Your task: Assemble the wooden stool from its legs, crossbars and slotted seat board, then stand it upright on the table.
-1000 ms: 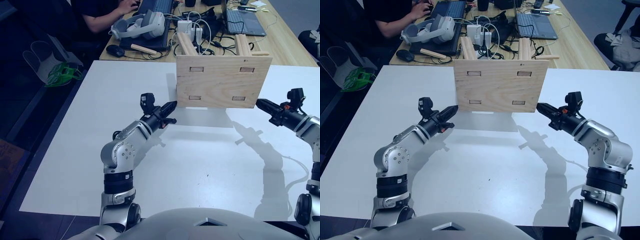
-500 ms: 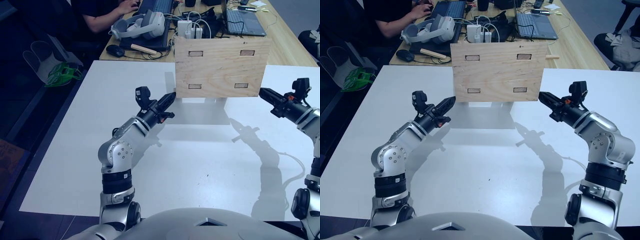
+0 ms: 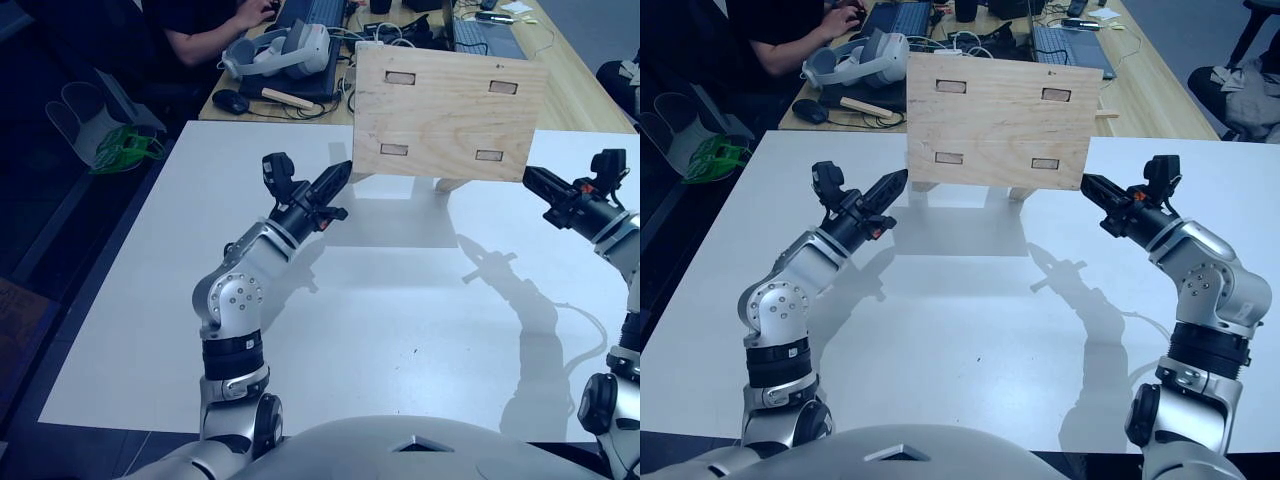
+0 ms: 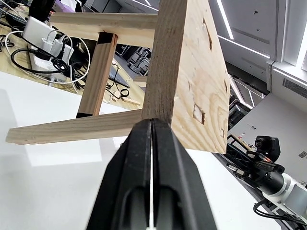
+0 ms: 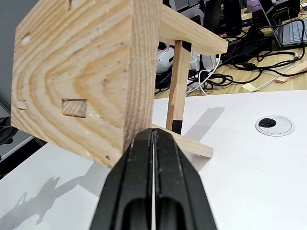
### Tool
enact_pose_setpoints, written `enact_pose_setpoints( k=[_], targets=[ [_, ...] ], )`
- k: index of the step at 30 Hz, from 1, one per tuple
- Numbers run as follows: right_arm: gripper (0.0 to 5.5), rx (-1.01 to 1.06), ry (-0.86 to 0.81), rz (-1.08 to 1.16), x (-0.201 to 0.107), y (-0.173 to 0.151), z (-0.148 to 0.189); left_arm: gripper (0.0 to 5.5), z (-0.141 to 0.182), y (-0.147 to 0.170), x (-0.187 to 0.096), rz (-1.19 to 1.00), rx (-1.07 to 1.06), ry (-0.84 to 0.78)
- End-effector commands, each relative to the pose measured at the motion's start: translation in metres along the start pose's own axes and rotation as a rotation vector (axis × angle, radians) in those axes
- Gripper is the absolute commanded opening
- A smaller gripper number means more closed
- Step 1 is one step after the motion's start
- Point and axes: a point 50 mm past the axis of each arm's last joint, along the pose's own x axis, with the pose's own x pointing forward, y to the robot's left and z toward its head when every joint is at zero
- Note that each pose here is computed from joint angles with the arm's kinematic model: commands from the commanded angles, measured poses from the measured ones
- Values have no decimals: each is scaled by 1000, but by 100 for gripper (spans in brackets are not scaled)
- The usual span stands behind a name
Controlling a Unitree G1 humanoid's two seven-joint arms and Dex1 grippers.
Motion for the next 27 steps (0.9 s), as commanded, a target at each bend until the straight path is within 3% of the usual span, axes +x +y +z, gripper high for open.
enact_pose_setpoints(
  k=[1,27],
  targets=[
    [0,32,-49,291,31,41,7,5,-7,-42,24,-251,-67,47],
    [0,67,-106,286,32,41,17,5,-4,-37,23,-230,-90,17]
  ],
)
